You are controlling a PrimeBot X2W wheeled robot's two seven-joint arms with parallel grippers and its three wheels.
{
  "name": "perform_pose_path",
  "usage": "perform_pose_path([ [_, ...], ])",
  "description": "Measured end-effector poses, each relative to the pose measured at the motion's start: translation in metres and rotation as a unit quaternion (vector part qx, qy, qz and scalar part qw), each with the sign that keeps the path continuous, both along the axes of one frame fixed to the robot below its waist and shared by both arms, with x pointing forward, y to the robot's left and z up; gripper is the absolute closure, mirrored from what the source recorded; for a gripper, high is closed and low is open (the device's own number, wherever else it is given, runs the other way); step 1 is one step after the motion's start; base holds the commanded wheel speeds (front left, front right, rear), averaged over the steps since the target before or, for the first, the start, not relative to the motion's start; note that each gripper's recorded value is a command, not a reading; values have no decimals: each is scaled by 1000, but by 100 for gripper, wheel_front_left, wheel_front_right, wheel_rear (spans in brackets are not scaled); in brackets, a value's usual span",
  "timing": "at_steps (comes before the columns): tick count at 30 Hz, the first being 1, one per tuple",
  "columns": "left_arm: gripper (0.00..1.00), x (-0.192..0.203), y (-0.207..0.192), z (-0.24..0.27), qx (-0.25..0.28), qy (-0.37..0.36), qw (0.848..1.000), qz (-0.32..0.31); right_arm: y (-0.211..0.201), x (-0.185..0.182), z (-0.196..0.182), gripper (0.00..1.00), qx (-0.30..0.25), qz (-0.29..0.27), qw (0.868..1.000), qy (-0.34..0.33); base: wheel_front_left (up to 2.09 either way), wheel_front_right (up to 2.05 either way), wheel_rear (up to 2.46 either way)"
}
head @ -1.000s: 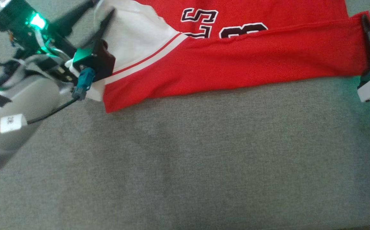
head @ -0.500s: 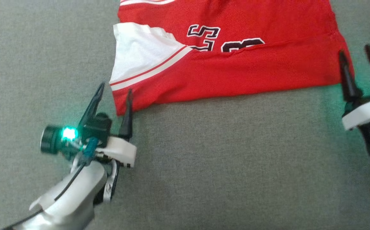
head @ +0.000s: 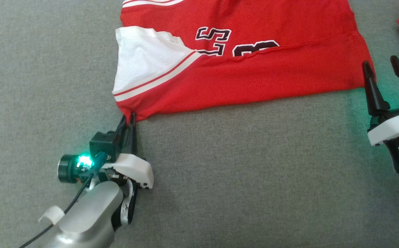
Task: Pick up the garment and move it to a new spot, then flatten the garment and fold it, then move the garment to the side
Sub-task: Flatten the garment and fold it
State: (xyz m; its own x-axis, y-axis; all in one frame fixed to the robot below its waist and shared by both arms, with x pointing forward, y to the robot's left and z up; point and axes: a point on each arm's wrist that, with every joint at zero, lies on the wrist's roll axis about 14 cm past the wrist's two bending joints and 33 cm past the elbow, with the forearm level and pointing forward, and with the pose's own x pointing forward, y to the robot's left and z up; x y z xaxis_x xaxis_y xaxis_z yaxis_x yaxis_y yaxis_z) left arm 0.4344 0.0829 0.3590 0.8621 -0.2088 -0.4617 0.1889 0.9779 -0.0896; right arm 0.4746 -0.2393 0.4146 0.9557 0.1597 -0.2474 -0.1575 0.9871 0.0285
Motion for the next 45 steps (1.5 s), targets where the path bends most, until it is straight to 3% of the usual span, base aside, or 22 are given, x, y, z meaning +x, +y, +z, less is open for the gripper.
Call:
perform_pose_path([
  [5, 100, 0, -1, 1, -5, 0, 1000, -5, -7, -1, -5, 0, 1, -14, 1000, 9, 0, 0, 0],
  [16, 100, -4, 16, 7, 31, -18, 999, -25, -19, -14, -54, 1, -9, -41, 994, 100, 0, 0, 0],
  [17, 100, -4, 17, 9, 33, -21, 999, -26, -15, -13, -57, 28, -4, -40, 993, 108, 0, 0, 0],
  [19, 100, -4, 18, 10, 35, -22, 999, -25, -9, -10, -60, 100, 8, -37, 992, 123, 0, 0, 0],
  [29, 100, -12, 20, 35, 40, -52, 997, -36, -8, -19, -48, 100, 24, -25, 989, 144, 0, 0, 0],
  [45, 100, -119, 10, 30, 2, 4, 1000, -24, -30, -115, -52, 100, 33, -26, 985, 167, 0, 0, 0],
])
